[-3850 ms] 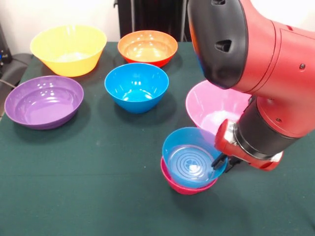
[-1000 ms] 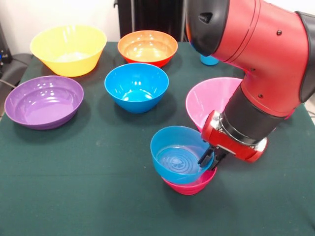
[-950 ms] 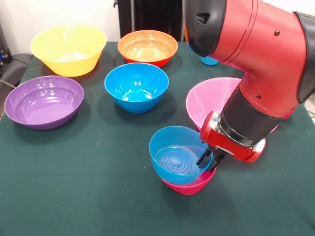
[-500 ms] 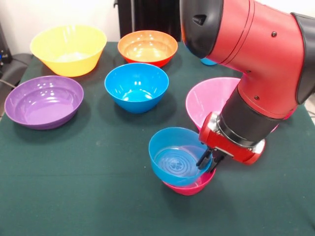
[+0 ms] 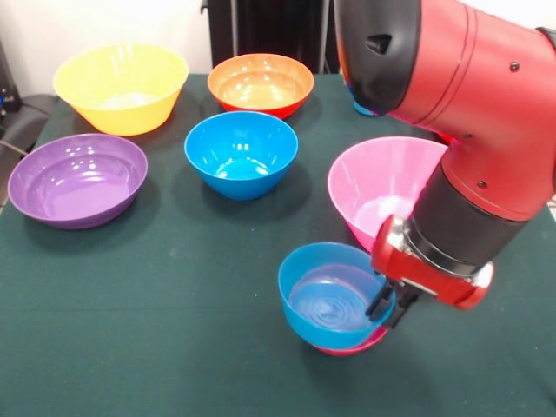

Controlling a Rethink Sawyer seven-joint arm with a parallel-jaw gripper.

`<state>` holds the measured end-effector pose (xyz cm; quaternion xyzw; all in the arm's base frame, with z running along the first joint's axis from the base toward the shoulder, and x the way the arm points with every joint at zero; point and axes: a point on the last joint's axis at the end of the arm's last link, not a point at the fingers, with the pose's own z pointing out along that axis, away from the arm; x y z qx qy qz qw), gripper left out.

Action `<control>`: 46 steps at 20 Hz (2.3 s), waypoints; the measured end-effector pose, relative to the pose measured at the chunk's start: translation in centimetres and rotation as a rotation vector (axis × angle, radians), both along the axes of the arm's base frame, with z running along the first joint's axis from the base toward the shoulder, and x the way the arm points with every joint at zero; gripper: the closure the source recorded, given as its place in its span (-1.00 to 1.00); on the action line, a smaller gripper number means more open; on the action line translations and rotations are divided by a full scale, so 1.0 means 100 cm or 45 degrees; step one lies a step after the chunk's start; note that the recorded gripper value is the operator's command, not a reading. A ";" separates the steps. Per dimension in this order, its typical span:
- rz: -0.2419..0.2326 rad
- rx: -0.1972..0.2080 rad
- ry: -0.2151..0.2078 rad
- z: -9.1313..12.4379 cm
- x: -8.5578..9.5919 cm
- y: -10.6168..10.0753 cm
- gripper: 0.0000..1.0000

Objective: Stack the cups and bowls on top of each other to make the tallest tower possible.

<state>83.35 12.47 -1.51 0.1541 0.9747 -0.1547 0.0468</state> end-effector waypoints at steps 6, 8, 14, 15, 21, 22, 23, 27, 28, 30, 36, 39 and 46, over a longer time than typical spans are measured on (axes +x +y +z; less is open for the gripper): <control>0.007 0.031 -0.005 -0.007 0.002 0.009 1.00; 0.002 0.038 -0.003 -0.006 0.001 0.010 1.00; -0.037 0.065 0.021 -0.005 -0.012 0.013 1.00; -0.041 0.067 0.024 -0.004 -0.014 0.013 1.00; -0.071 0.079 0.025 -0.004 -0.027 0.014 1.00; -0.072 0.079 0.022 -0.003 -0.027 0.013 1.00; -0.074 0.079 0.019 -0.003 -0.027 0.013 1.00; -0.075 0.077 0.012 -0.003 -0.028 0.011 1.00; -0.075 0.077 0.012 -0.003 -0.028 0.011 1.00; -0.074 0.077 0.012 -0.003 -0.028 0.011 1.00; -0.070 0.076 0.002 -0.004 -0.027 0.011 1.00; -0.063 0.070 -0.005 -0.004 -0.024 0.010 1.00; -0.023 0.034 -0.038 -0.007 -0.007 0.000 1.00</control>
